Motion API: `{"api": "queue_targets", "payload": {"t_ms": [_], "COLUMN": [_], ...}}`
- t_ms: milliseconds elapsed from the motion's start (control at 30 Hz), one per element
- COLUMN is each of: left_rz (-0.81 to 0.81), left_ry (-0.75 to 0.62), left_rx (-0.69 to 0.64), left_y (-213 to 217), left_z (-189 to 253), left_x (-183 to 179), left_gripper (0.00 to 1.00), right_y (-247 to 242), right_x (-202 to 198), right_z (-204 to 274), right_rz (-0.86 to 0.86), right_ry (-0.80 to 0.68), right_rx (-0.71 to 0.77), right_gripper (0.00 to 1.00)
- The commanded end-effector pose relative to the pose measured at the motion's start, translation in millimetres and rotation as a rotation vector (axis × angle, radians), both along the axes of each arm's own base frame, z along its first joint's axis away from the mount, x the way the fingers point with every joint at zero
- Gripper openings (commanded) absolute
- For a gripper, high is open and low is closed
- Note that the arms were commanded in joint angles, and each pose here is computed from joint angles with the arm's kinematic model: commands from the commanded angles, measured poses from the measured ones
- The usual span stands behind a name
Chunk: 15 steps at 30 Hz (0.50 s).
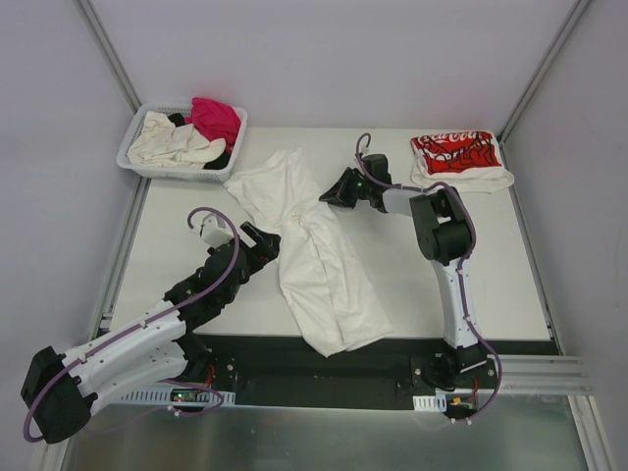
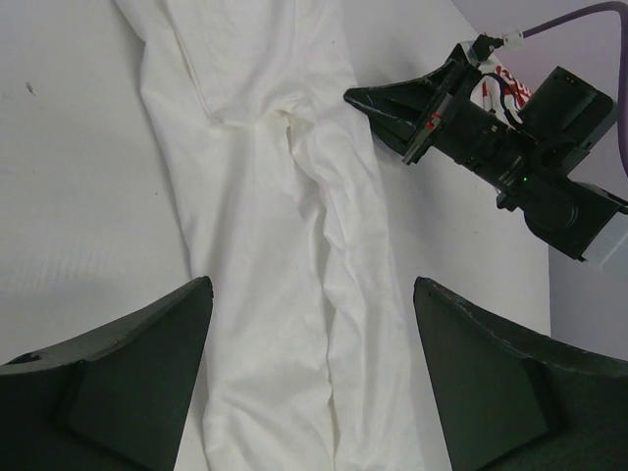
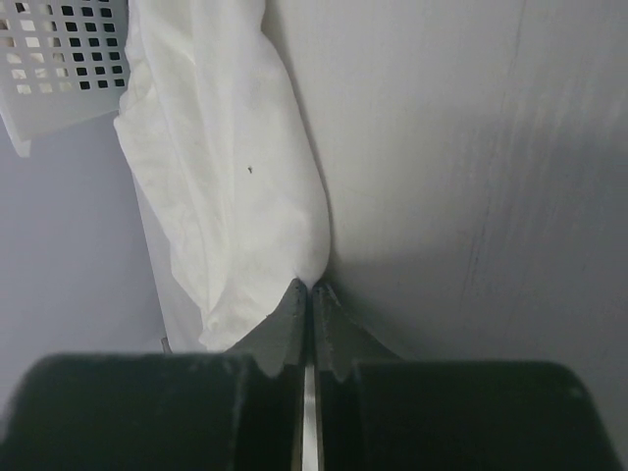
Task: Fold and stack the t-shirts
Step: Rotate the tshirt 90 degrees
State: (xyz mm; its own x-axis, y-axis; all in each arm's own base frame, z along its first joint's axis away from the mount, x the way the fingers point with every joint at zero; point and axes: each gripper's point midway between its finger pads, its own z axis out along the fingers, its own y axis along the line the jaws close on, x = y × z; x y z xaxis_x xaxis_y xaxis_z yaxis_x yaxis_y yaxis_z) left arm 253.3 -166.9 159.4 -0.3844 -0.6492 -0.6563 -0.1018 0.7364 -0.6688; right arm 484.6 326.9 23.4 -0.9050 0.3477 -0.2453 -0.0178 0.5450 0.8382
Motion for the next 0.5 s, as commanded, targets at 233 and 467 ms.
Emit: {"api": "queue_targets", "payload": {"t_ms": [233, 467], "left_rz": [0.036, 0.033], "left_ry": [-0.035, -0.030], "left_rx": [0.007, 0.022], "left_y": [6, 6], "left_z": [20, 20], "left_x": [7, 9], "left_gripper": [0.82, 0.82], "right_y": [-79, -159], "right_x": [43, 55], "right_z": [3, 1], "right_rz": [-0.161, -0.322], "right_ry": [-0.020, -0.015], "right_rx": [0.020, 0.018], "right_gripper": [0.01, 0.01]}}
